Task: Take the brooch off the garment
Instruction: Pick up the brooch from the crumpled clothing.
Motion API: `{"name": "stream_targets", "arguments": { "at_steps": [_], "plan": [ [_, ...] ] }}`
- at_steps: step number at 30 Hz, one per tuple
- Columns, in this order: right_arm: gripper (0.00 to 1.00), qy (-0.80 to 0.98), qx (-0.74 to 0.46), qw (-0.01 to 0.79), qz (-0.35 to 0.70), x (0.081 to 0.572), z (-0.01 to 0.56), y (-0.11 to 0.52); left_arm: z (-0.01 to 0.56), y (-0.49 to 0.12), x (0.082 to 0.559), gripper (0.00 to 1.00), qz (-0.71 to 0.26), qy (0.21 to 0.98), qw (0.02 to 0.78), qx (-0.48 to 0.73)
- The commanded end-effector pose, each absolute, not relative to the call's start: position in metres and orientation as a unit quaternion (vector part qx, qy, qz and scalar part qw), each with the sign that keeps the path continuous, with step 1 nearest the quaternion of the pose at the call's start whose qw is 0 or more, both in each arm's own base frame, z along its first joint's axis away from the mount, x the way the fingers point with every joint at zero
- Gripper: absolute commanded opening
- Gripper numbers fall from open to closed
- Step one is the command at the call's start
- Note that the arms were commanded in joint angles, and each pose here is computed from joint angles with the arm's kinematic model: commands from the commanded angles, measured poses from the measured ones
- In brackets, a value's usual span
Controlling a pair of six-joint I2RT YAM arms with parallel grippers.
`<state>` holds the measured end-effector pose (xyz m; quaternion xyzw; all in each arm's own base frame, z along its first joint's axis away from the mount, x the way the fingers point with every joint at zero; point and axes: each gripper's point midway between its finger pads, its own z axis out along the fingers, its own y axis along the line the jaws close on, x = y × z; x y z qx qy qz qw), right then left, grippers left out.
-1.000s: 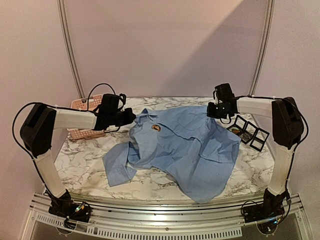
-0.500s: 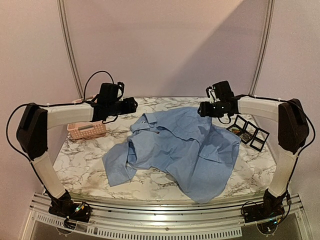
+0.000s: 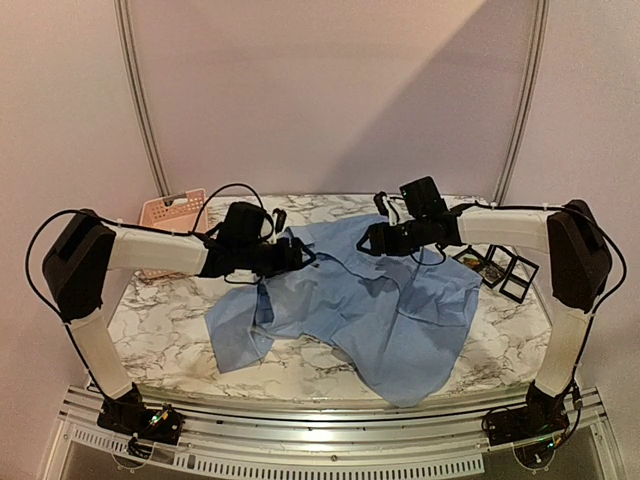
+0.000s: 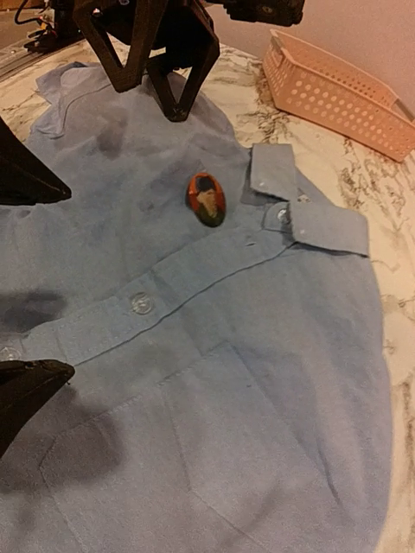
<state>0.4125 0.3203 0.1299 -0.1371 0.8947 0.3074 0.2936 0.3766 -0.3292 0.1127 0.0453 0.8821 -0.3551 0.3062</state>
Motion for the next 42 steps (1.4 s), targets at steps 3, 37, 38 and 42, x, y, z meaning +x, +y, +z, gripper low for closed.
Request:
{"name": "stream_targets", "arguments": {
  "at_steps": [3, 37, 38, 42],
  "plan": [
    [0.59, 0.923, -0.110, 0.237, 0.283, 0.385, 0.086, 0.301, 0.065, -0.327, 0.321, 0.73, -0.337, 0.911, 0.223, 0.079],
    [0.60, 0.837, -0.316, 0.350, 0.278, 0.377, 0.130, 0.439, 0.113, -0.253, 0.371, 0.83, -0.268, 0.935, 0.207, 0.110],
    [0.60, 0.833, -0.324, 0.351, 0.279, 0.378, 0.128, 0.444, 0.105, -0.248, 0.371, 0.83, -0.263, 0.938, 0.202, 0.104],
    [0.59, 0.829, -0.344, 0.347, 0.271, 0.385, 0.111, 0.460, 0.082, -0.236, 0.366, 0.83, -0.245, 0.950, 0.168, 0.094]
  ]
}}
